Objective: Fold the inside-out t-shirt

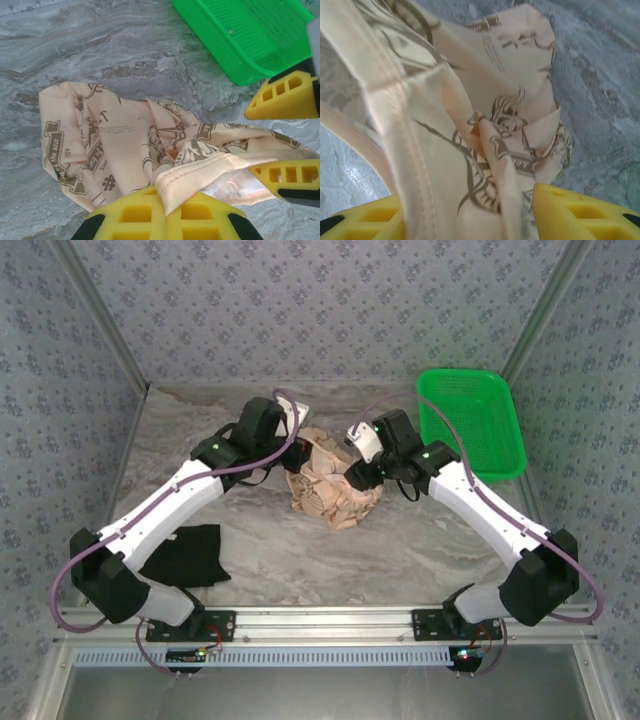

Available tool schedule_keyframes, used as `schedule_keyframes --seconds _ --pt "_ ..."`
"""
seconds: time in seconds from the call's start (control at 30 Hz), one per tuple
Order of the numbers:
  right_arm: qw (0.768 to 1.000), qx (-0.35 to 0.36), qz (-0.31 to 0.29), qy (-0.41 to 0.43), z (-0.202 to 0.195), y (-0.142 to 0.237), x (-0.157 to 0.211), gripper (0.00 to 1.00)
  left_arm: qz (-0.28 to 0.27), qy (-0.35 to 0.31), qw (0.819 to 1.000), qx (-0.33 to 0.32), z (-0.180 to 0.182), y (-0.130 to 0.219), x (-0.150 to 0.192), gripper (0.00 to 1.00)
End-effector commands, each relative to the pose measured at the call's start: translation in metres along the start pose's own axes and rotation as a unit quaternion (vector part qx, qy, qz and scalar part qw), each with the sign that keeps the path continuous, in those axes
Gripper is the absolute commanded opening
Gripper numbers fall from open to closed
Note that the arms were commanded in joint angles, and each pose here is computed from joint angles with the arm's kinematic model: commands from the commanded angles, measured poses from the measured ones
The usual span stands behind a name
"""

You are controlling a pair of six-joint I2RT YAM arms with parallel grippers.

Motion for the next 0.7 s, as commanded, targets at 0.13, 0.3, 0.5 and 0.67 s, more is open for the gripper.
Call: schedule_keyframes --seconds 0.13,0.3,0.5,0.67 --pt "0.991 0.091 0.08 -0.052 -0.007 0.013 0.015 0.55 -0.028 -0.025 0.999 -0.033 0.003 0.023 -0.011 0.0" --pt "0.979 0.156 0.115 -0.072 -0.006 0.013 0.02 0.35 -0.008 -0.015 0.998 -0.054 0.012 0.012 -0.002 0.0" --pt "0.969 0.186 0.095 -0.133 -0.004 0.026 -0.004 0.09 0.024 0.015 0.999 -0.039 0.021 -0.001 0.012 0.11" --pt "0.977 0.142 0.011 -0.157 0.0 0.041 -0.04 0.0 0.049 0.065 0.996 0.041 0.017 -0.019 0.031 0.31"
Point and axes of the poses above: each hand's point on the last joint's axis, 136 mm out from that joint toward the fingers, its own y axis back along the fingers, its own z axis along the line the jaws close on, x = y × z, the point moved 6 cm from there along y, back along the fingers, and after that the axes turned 2 degrees about y, right-handed, at the moved point
